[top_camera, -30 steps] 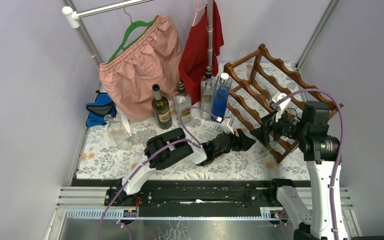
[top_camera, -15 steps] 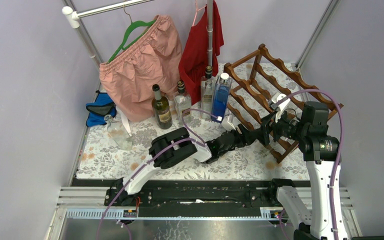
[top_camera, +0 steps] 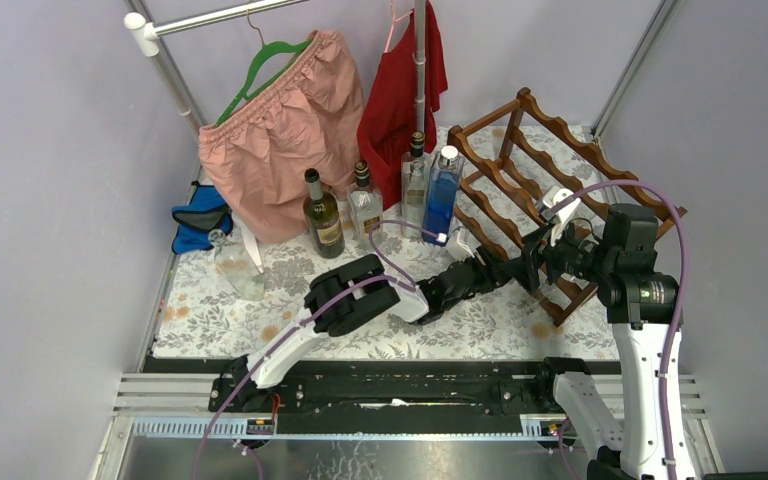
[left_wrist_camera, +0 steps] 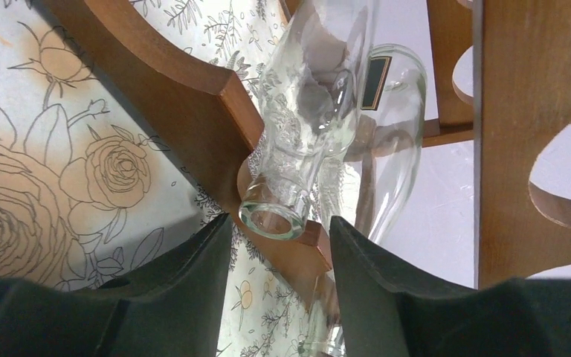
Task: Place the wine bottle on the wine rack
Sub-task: Pick up the wine bottle from the center of the board.
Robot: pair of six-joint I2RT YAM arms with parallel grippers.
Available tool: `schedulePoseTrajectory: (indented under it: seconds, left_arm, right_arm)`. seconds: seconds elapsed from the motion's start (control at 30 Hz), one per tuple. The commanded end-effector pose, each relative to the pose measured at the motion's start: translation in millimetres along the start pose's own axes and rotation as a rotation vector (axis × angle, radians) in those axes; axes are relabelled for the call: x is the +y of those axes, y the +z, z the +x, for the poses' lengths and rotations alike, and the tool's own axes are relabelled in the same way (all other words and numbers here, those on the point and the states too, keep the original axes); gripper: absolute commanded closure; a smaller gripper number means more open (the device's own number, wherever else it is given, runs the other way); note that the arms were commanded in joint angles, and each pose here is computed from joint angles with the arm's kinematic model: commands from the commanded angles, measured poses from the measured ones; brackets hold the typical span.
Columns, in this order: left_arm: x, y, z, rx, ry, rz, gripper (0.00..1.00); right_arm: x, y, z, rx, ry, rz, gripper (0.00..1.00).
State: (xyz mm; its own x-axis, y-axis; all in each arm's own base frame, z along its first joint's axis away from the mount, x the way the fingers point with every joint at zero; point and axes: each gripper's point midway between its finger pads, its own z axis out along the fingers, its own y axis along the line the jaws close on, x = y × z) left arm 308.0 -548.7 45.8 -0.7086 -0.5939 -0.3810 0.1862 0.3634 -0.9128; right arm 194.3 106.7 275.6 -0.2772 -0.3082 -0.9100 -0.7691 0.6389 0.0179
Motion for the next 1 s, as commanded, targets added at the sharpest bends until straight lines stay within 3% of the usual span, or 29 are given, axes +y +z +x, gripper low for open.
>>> schedulePoseTrajectory:
  seconds: [0.0,0.5,0.83,0.97]
  left_arm:
    - [27.2,4.2,0.0,-0.002,-0.001,-0.057,0.44]
    - [27.0,-3.9,1.9,0.024,-0.021,-0.019,0.73]
    - [20.8,-10.4,5.0,0.051,-0.022,0.009,0.74]
    - [19.9,-14.2,8.1,0.067,-0.034,0.017,0.69]
  right_arm:
    - [7.0,-0.6,-2.8,-0.018,-0.016,-0.03,0.23]
    - [6.0,1.5,-0.6,-0.015,-0.007,-0.032,0.23]
    - [5.5,1.6,-2.0,-0.016,-0.006,-0.033,0.23]
    - [5.5,1.6,-1.6,-0.014,-0.005,-0.033,0.23]
